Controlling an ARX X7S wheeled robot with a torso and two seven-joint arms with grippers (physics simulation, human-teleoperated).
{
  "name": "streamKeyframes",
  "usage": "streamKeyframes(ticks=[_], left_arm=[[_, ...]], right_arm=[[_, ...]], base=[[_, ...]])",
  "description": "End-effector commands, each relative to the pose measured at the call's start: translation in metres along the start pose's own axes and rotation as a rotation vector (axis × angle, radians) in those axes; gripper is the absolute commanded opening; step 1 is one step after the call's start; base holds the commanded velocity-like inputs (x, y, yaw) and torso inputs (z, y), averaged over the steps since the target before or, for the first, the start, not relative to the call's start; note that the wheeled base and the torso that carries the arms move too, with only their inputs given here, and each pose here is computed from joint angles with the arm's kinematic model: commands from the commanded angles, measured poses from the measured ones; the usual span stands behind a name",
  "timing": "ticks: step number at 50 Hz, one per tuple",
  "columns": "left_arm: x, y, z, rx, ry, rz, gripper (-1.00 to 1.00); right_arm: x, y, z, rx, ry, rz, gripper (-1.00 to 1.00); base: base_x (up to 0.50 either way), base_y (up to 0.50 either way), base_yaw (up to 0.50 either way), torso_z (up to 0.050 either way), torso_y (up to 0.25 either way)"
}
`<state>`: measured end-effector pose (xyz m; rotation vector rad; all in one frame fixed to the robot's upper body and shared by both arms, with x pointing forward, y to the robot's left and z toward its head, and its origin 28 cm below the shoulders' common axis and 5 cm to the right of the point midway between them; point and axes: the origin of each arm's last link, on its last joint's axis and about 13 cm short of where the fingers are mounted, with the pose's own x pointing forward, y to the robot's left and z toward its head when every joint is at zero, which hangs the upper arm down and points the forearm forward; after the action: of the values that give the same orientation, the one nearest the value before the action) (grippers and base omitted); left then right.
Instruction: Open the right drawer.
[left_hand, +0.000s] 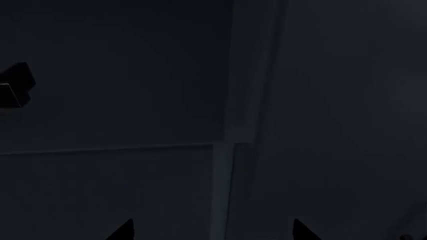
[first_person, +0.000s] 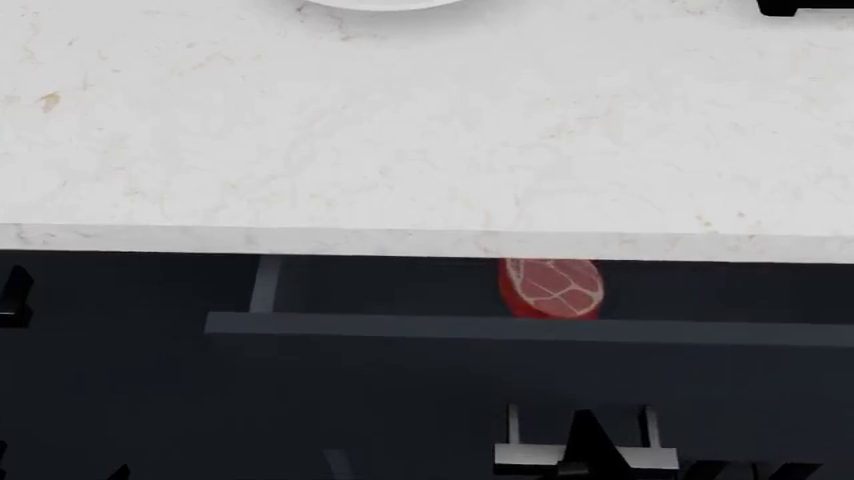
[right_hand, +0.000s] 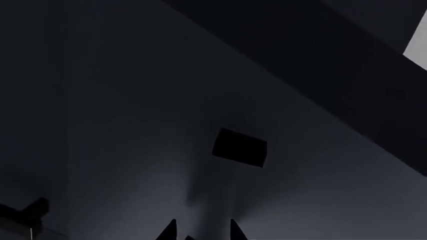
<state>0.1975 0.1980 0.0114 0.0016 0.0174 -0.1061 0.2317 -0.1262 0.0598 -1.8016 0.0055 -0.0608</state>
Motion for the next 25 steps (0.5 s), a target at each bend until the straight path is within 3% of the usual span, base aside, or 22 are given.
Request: streamKeyframes(ticks=[1, 14, 25], left_arm=[[-0.0001, 0.0, 0.0011, 0.0, -0.001, 0.002, 1.0], [0.0004, 0.0002, 0.0003, -0.001, 0.002, 0.002, 1.0], [0.0003, 0.0004, 0.0001, -0.001, 0.0, 0.003, 1.0]], right_arm=[[-0.0039, -0.0154, 0.0118, -0.031, -0.062, -0.179, -1.0], [-0.0035, -0.018, 0.0118, -0.035, -0.064, -0.175, -1.0], [-0.0041, -0.0151, 0.0122, -0.034, -0.065, -0.169, -1.0]], base=[[0.0, 0.0, 0.0, 0.0, 0.0], [0.0, 0.0, 0.0, 0.001, 0.001], [-0.23, 0.0, 0.0, 0.001, 0.002]])
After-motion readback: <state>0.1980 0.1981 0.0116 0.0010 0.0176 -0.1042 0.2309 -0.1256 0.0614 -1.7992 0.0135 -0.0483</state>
